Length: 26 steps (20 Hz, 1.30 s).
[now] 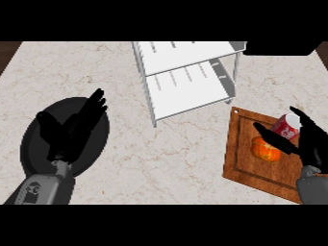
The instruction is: Pick the can from the cutting board and place it in the tiered basket
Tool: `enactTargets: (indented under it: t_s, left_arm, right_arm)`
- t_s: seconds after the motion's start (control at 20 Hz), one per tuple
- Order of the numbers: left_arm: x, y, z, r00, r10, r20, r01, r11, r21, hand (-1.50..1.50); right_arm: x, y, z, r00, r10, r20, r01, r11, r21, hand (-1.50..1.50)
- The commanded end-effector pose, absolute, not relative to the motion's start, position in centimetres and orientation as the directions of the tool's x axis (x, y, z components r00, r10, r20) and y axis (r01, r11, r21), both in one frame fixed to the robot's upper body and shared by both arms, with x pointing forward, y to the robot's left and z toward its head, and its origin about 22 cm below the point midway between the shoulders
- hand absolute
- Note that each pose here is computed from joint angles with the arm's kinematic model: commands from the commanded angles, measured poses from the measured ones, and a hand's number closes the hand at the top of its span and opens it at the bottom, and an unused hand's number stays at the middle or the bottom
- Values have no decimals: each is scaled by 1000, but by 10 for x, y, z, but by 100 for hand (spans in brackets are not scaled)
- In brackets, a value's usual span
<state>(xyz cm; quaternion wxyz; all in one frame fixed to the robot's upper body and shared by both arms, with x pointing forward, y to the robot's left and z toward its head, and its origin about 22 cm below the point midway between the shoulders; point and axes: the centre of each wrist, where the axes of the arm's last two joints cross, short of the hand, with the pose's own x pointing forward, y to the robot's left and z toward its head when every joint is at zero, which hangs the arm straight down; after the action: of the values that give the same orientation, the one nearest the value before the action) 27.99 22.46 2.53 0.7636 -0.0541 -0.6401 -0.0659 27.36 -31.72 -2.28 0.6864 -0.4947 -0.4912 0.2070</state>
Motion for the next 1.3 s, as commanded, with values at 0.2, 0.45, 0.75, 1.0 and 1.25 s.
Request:
enactTargets:
  t_s: [0.2, 0.45, 0.75, 1.0, 1.25]
  left_arm:
    - [280, 235, 23, 168, -38, 985, 164, 986, 10, 0]
    - [281, 220, 17, 172, -38, 984, 166, 986, 10, 0]
    - [279, 221, 23, 176, -38, 984, 172, 985, 8, 0]
    - [282, 225, 25, 188, -40, 981, 159, 987, 10, 0]
    - [278, 234, 23, 188, -43, 981, 148, 989, 15, 0]
  right_arm:
    - [274, -320, -49, 350, 835, 424, 135, 403, -905, 150]
    - [268, -298, -46, 304, 832, 463, 226, 410, -884, 150]
    - [278, -304, -35, 240, 867, 437, 133, 417, -899, 150]
    - [270, -295, -19, 117, 957, 266, -220, 287, -932, 150]
    - [256, -284, 57, 76, 882, 466, -134, 472, -871, 150]
